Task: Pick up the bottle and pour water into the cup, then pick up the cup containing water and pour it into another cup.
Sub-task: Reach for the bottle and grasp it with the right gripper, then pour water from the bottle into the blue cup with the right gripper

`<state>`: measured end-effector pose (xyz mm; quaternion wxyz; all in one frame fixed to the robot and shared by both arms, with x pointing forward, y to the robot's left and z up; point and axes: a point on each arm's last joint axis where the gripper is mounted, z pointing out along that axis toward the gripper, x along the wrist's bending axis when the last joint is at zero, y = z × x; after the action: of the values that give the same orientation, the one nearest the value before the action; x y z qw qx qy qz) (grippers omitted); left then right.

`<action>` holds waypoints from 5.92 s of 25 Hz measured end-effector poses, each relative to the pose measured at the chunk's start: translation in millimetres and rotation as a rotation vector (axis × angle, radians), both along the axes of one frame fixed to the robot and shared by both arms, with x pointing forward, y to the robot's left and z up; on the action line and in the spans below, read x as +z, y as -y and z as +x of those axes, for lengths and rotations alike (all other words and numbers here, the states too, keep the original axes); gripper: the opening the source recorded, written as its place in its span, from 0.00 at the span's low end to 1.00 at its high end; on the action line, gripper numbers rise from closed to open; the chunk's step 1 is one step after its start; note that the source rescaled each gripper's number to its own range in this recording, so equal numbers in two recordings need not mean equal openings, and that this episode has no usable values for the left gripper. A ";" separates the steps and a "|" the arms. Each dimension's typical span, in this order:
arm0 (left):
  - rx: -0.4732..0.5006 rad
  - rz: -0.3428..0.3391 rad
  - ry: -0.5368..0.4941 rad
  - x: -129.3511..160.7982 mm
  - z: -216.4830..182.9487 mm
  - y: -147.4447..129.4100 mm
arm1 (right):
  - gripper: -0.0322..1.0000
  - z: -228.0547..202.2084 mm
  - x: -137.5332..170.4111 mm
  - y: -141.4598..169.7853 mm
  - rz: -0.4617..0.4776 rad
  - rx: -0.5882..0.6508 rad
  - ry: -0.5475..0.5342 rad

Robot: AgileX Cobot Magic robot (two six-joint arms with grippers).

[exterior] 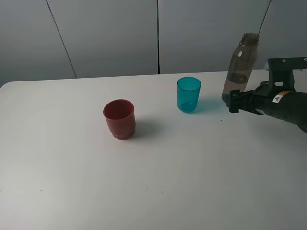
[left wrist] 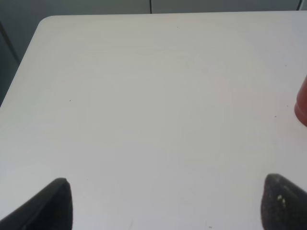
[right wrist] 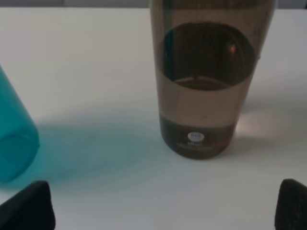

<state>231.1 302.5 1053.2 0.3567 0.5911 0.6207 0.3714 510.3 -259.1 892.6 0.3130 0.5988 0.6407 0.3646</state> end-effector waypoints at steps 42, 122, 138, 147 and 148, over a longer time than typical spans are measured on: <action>0.001 -0.002 0.000 0.0 0.0 0.0 | 0.99 75.8 -36.0 -2.2 0.017 -0.104 0.299; -0.001 0.002 0.000 0.0 0.0 0.0 | 0.03 108.9 2.9 -15.1 -0.357 0.126 0.446; 0.000 0.000 0.000 0.0 0.0 0.0 | 0.03 105.7 3.1 -32.8 -0.903 0.386 0.482; 0.000 0.000 0.000 0.0 0.0 0.0 | 0.03 105.6 2.8 -32.6 -1.151 0.480 0.486; 0.000 0.000 0.000 0.0 0.0 0.0 | 0.03 105.6 2.8 -32.6 -1.168 0.486 0.486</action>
<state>231.1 302.5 1053.2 0.3567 0.5912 0.6207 0.3714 615.9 -226.5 895.3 0.6295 0.0712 0.7604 0.1430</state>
